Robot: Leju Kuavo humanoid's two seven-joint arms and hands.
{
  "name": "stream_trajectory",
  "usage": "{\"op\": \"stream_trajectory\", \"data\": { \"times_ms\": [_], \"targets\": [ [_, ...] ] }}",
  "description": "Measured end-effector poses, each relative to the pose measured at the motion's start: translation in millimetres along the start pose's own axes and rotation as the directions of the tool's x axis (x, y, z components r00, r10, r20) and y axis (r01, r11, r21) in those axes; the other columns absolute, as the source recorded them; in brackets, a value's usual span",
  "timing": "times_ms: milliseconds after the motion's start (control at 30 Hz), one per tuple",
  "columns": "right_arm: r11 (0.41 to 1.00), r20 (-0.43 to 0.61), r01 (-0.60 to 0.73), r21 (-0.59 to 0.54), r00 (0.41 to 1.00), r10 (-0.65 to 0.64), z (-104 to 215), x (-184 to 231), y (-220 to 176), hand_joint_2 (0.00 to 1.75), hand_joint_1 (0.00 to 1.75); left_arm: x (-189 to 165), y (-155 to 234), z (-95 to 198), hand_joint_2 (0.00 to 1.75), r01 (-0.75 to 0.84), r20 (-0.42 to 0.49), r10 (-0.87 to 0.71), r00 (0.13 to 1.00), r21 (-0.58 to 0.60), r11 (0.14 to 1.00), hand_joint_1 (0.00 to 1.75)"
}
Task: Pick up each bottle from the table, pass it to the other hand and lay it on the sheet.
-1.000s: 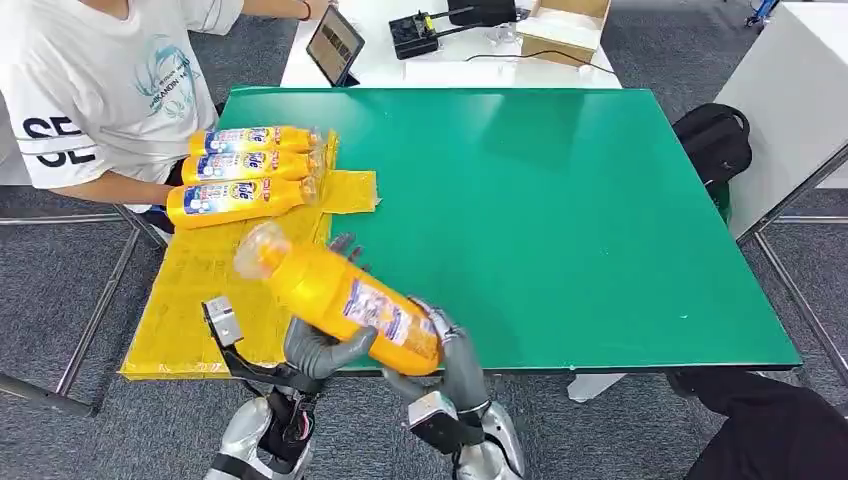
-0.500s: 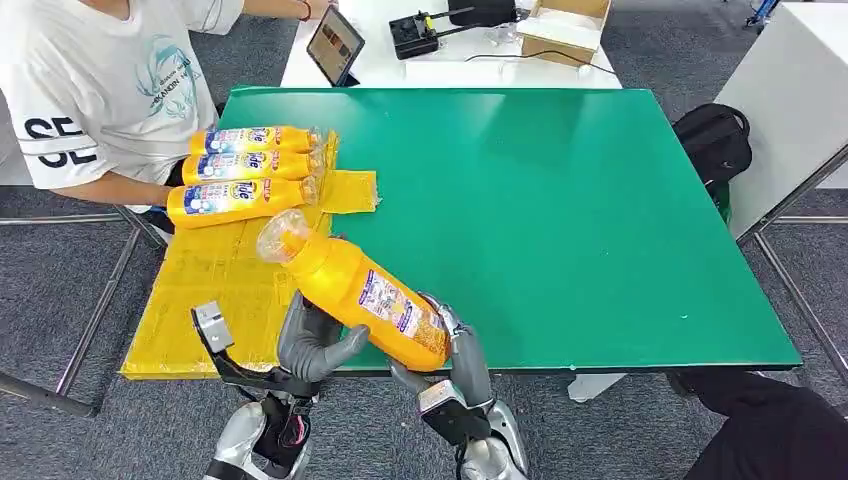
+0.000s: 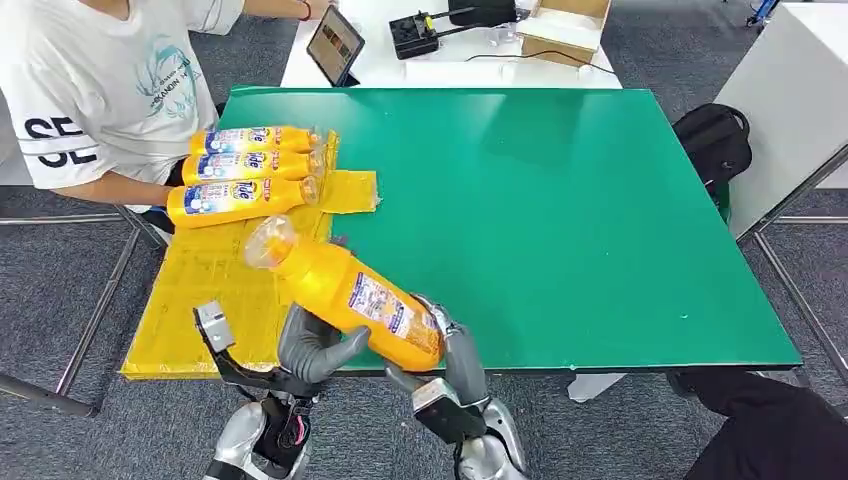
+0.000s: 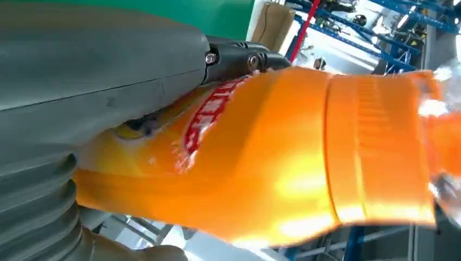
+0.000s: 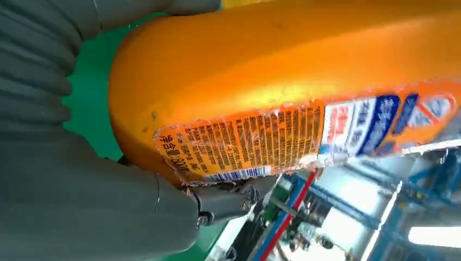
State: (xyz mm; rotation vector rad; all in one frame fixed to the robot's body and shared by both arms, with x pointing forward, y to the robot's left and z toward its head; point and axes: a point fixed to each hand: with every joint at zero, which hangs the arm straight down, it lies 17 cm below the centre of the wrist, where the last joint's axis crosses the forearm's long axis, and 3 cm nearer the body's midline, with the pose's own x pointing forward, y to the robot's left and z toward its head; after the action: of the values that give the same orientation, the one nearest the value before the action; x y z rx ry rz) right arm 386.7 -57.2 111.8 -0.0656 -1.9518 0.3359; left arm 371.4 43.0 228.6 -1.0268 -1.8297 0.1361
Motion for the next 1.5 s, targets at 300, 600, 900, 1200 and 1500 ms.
{"op": "stream_trajectory", "data": {
  "times_ms": [300,600,900,1200,1500],
  "targets": [
    [0.990,-0.021,-0.042,0.136,0.999,0.045,8,-11,40,1.75,1.75,-12,1,1,1.75,0.003,-0.034,-0.004,0.999,-0.012,1.000,0.00],
    [0.977,-0.051,-0.056,0.208,0.996,0.068,14,-25,58,1.75,1.75,-22,8,7,1.75,0.003,-0.064,-0.002,0.998,0.007,1.000,0.00],
    [0.972,-0.076,-0.043,0.230,0.995,0.062,19,-33,63,1.75,1.75,-28,13,11,1.75,0.009,-0.081,-0.007,0.997,0.025,1.000,1.75],
    [0.972,-0.091,-0.032,0.231,0.994,0.055,22,-36,65,1.75,1.75,-26,17,11,1.75,-0.001,-0.073,0.004,0.997,0.037,0.999,1.75],
    [0.973,-0.097,-0.027,0.231,0.994,0.051,24,-37,66,1.75,1.75,-27,21,11,1.75,0.052,-0.074,-0.048,0.996,0.050,0.997,1.75]
  ]
}}
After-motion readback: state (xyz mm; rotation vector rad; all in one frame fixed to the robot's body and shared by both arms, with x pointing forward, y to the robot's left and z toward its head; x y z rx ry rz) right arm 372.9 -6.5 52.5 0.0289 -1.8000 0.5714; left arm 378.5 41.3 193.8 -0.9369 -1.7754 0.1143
